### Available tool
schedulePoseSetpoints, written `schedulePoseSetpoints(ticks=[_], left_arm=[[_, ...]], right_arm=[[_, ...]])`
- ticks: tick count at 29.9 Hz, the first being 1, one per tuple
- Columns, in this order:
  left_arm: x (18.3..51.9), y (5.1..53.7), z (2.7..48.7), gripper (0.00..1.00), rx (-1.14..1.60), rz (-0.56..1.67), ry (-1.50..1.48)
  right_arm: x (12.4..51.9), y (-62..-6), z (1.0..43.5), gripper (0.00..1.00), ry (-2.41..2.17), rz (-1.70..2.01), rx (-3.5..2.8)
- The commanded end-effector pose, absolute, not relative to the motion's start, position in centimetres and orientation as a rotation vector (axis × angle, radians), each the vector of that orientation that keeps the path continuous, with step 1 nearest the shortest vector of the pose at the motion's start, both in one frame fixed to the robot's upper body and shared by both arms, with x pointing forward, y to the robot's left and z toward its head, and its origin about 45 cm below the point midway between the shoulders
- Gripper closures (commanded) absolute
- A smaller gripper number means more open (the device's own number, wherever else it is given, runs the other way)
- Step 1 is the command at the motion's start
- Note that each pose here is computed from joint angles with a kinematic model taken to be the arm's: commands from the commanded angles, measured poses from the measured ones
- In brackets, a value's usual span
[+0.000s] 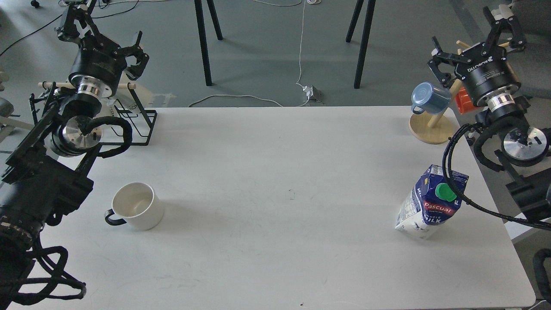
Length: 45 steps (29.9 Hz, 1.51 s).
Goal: Place cup and milk with both arms
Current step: 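Lower the left gripper from the raised pose toward the white mug, then close the left gripper on the rim of the white mug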
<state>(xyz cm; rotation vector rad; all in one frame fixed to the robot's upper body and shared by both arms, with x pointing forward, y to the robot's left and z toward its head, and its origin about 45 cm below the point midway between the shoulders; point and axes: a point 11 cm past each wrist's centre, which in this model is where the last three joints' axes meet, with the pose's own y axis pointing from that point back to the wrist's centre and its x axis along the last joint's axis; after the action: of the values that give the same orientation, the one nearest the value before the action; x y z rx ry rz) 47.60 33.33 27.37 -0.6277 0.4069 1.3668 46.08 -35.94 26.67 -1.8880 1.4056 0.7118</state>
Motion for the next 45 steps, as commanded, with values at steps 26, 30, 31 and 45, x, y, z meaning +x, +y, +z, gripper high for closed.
schedulePoseSetpoints(ticks=[26,30,31,45], left_arm=[[33.6,41.9,27.4,0.01,0.611,0.944,-0.391],[32.5,43.0,24.6,0.03,0.891,0.844,-0.618],[32.1,43.2,23.7,0.05,0.954,0.802,-0.664],[28.8,45.8,12.5,0.22,1.338,0.467,-0.901]], right_arm=[[43.0,-36.4,24.8,0.01,1.358,0.75,-1.817],[42.3,-37.0,24.6,0.01,1.367,0.746,-1.805],[42.2,-37.4,24.5,0.01,1.375,0.743,-1.803],[41.8,-37.9,25.2,0.01,1.371,0.723,-1.816]])
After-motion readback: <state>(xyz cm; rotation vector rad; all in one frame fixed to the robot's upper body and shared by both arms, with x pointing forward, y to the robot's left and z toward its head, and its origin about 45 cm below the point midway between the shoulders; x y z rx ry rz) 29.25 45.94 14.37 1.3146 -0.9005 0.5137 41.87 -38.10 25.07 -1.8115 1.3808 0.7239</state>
